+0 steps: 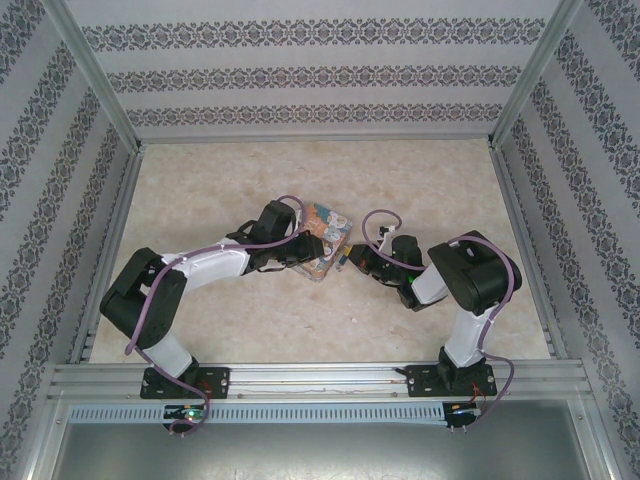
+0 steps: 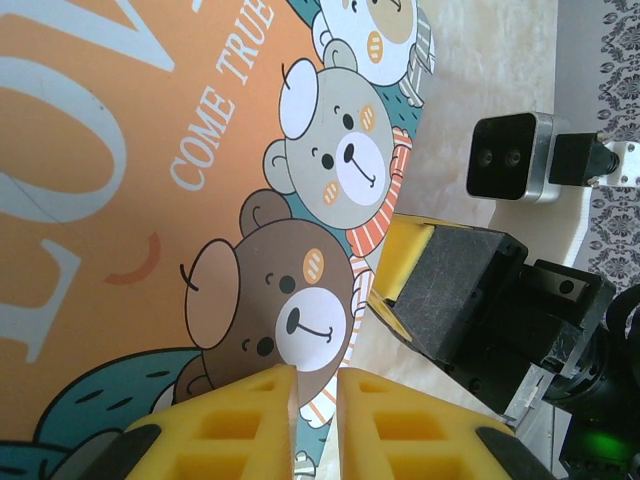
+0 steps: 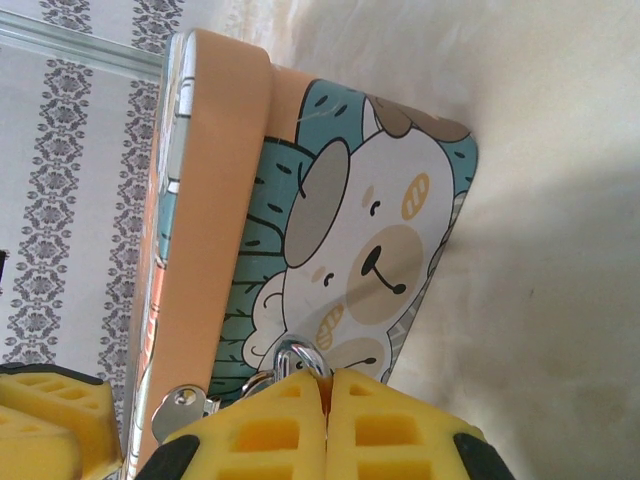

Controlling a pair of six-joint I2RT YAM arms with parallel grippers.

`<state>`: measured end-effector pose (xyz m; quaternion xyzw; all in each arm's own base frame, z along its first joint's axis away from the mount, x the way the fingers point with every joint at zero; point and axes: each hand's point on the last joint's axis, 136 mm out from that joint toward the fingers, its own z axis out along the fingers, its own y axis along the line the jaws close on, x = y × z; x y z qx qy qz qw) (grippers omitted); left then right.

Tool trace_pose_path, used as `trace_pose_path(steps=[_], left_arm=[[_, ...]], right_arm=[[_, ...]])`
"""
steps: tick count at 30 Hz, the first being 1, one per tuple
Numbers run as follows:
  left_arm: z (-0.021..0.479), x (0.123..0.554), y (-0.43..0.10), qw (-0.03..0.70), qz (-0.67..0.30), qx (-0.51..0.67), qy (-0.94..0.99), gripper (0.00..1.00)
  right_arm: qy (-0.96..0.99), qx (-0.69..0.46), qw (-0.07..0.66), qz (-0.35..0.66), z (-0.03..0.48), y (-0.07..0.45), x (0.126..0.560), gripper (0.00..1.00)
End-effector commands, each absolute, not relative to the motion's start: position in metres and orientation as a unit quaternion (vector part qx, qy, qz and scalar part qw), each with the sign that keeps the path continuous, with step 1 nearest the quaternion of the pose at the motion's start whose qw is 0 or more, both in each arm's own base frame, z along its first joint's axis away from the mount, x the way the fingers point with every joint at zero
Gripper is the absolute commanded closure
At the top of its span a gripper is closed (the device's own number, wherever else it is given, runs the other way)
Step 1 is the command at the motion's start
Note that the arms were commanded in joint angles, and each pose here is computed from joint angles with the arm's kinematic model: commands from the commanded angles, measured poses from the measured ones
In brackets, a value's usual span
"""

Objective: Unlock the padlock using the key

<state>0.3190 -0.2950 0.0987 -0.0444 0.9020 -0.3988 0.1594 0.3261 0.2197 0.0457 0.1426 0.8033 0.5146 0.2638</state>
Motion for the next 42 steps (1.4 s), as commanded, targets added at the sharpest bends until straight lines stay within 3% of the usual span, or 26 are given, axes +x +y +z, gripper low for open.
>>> trace_pose_path(steps=[1, 14, 33, 42], left_arm=[[0.073, 0.295, -0.283, 0.116, -0.355, -0.050, 0.926, 0.82], [0.081, 0.307, -0.264, 0.130, -0.355, -0.066, 0.924, 0.82], [0.098, 0.355, -0.218, 0.166, -0.344, -0.080, 0.921, 0.80], [0.131, 0.370, -0.217, 0.215, -0.353, -0.069, 0.908, 0.64]], right_arm=[[0.786, 0.134, 0.293, 0.527, 0.065, 0.222, 0.337, 1.00], [0.798, 0.126, 0.319, 0.496, 0.081, 0.194, 0.333, 1.00], [0.850, 0.061, 0.319, 0.414, 0.118, 0.174, 0.293, 1.00], [0.866, 0.052, 0.315, 0.384, 0.121, 0.164, 0.276, 1.00]])
